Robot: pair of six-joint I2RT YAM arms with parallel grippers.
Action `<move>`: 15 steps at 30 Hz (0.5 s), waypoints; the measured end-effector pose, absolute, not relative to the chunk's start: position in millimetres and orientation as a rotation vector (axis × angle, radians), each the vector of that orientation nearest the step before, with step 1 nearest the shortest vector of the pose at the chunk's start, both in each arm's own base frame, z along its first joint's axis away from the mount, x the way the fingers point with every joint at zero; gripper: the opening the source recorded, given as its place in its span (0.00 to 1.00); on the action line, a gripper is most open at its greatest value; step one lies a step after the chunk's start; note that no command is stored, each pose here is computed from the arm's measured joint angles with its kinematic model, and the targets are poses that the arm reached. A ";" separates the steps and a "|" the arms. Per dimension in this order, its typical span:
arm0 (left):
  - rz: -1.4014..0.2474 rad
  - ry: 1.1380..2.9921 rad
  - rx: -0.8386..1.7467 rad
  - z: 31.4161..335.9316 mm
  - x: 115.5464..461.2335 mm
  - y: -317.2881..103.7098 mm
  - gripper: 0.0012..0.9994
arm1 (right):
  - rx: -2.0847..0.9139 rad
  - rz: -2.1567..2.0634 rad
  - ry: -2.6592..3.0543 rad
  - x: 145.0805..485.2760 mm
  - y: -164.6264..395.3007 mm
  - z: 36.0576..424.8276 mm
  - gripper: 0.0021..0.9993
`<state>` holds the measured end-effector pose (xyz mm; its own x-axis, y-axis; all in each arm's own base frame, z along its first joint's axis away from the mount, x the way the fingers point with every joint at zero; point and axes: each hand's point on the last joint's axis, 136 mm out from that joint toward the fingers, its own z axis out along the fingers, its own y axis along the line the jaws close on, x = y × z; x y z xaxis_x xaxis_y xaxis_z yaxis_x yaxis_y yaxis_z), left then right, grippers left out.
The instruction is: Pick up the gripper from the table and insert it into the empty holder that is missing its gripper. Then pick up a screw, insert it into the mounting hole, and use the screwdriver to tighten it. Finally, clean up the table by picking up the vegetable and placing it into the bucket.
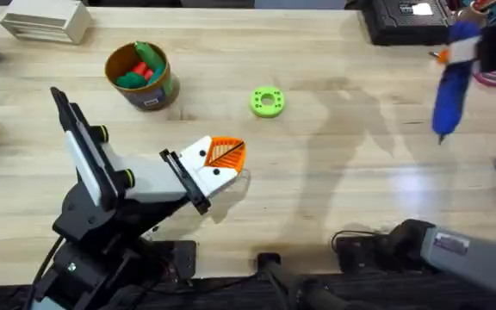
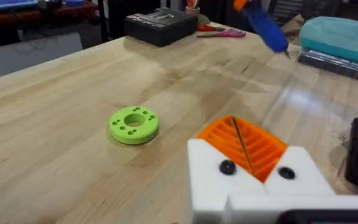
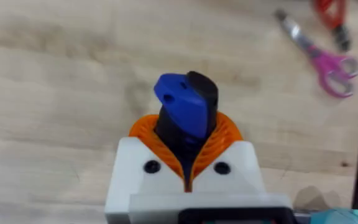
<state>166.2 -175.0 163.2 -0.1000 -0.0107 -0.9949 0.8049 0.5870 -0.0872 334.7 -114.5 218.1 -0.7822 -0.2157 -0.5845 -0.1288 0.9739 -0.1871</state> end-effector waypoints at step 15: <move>-0.789 1.528 0.699 163.2 166.1 -175.0 0.01 | -0.319 0.428 1.759 300.0 48.8 306.9 0.03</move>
